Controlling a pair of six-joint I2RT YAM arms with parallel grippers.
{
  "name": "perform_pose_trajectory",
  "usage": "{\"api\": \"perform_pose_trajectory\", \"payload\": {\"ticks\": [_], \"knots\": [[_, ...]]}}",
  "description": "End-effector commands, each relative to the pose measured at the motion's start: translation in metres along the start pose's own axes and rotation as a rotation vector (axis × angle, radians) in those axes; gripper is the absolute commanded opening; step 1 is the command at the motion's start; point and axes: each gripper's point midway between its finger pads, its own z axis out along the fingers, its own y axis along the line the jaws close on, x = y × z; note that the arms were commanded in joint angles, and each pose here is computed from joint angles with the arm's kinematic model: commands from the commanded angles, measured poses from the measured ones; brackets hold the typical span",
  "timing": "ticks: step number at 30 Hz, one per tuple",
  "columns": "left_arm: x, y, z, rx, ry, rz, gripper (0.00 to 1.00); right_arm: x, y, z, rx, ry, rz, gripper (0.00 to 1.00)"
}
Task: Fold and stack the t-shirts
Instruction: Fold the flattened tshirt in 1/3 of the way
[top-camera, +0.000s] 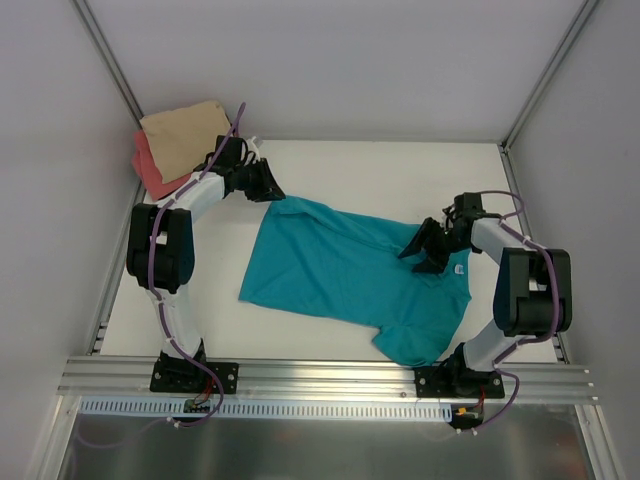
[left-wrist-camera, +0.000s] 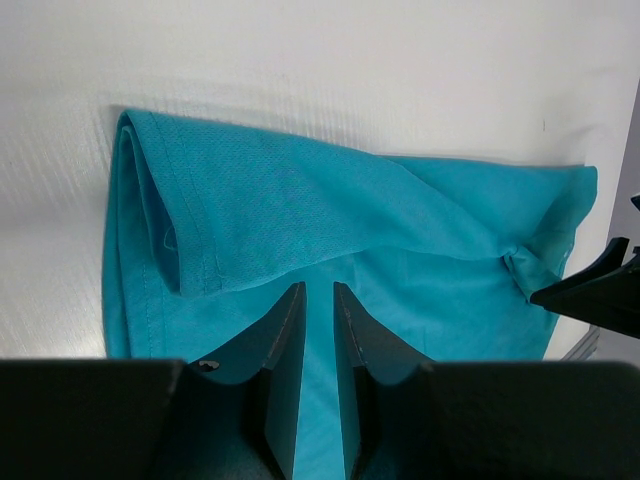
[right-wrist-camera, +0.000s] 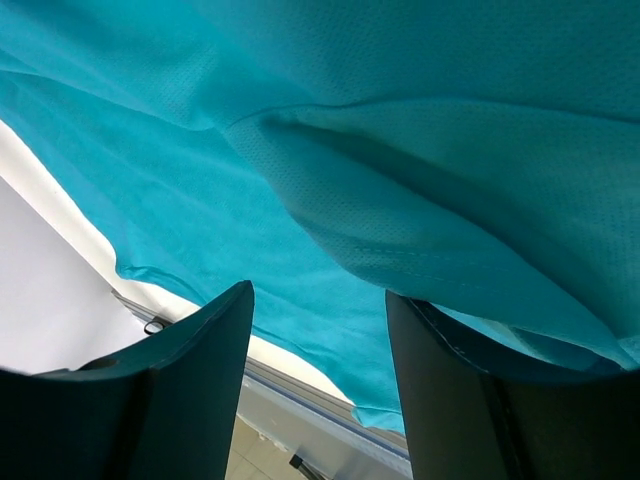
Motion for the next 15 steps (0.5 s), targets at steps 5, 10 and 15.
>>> {"api": "perform_pose_trajectory", "payload": {"ticks": [5,10,15], "knots": [[-0.017,-0.019,-0.024,0.057,-0.053,0.035,0.18,-0.018,-0.001,0.007,0.028,-0.026,-0.034,0.58],[-0.019,-0.016,-0.026,0.055,-0.059,0.030,0.19,-0.025,-0.004,0.011,0.048,-0.036,-0.044,0.53],[-0.018,-0.015,-0.026,0.057,-0.055,0.024,0.19,-0.034,-0.004,0.010,0.065,-0.064,-0.050,0.43]]}}
